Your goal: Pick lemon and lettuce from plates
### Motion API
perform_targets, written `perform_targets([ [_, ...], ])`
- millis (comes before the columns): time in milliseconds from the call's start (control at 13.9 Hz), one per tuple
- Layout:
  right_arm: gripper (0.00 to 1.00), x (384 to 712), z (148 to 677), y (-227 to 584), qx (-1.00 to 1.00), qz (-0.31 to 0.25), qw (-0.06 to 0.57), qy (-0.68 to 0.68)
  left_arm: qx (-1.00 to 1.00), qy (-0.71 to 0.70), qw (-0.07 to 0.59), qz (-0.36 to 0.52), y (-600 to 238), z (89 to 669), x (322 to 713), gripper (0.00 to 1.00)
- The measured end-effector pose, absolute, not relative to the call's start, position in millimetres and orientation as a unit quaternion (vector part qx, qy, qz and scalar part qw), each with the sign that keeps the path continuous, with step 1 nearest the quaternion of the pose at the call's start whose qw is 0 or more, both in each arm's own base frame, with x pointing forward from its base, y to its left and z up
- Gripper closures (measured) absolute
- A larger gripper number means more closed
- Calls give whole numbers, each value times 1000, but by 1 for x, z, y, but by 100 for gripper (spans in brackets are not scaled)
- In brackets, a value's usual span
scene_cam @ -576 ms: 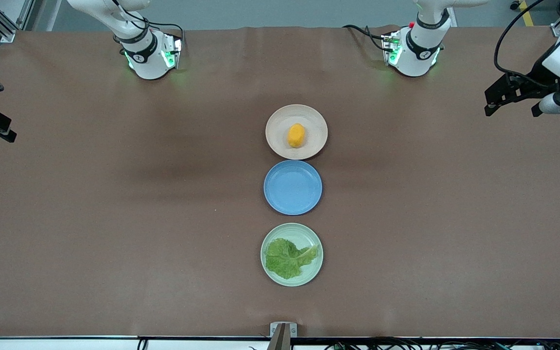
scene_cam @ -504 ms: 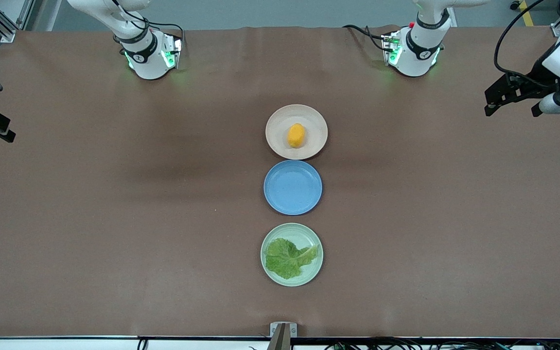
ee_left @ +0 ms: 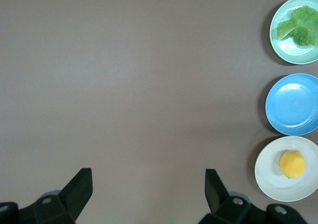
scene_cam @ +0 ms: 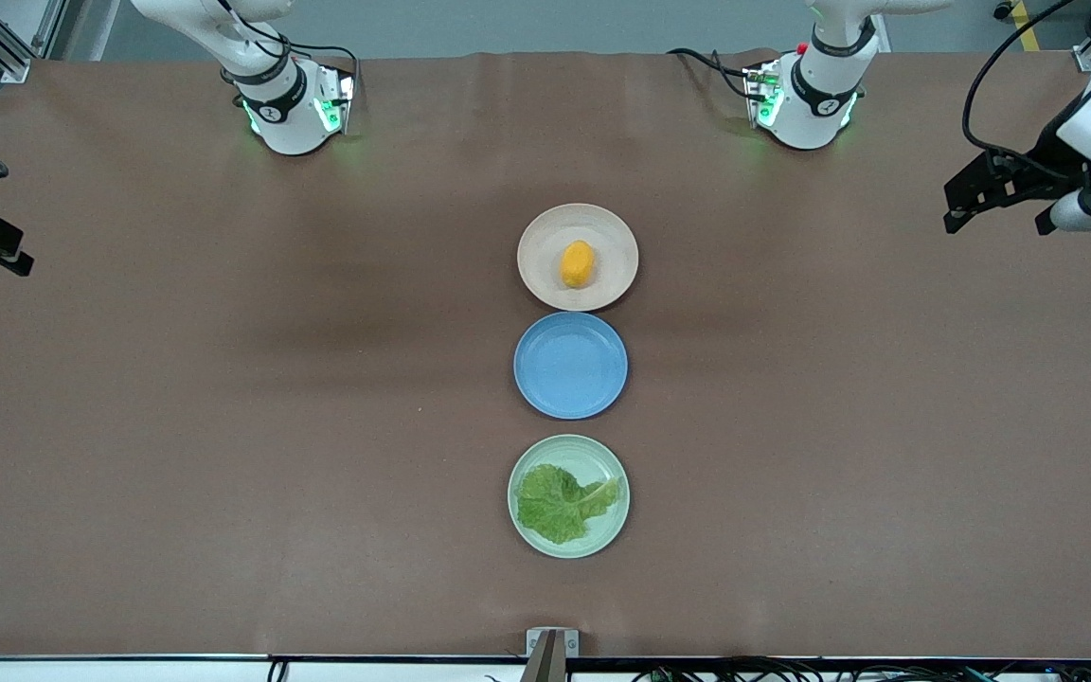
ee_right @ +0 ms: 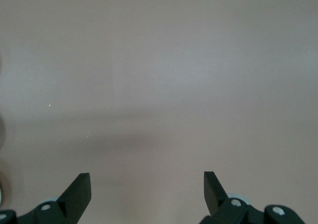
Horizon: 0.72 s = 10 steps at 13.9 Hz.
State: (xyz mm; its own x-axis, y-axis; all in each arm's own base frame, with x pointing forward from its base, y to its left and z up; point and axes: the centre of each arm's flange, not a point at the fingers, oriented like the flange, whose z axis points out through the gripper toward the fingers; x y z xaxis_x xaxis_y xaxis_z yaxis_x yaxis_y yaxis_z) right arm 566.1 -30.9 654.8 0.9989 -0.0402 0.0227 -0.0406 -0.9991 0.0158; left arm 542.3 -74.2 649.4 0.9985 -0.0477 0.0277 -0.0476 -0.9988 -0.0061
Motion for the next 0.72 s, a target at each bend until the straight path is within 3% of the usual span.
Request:
perform_targets([
  [360,0,547,623,119,997,-24,0,-76,-998,68,-7,5,-165,568,587,0],
  [719,0,466,547,351,990,10,-19,-138,-993,110,-30,-24,-274,447,624,0],
])
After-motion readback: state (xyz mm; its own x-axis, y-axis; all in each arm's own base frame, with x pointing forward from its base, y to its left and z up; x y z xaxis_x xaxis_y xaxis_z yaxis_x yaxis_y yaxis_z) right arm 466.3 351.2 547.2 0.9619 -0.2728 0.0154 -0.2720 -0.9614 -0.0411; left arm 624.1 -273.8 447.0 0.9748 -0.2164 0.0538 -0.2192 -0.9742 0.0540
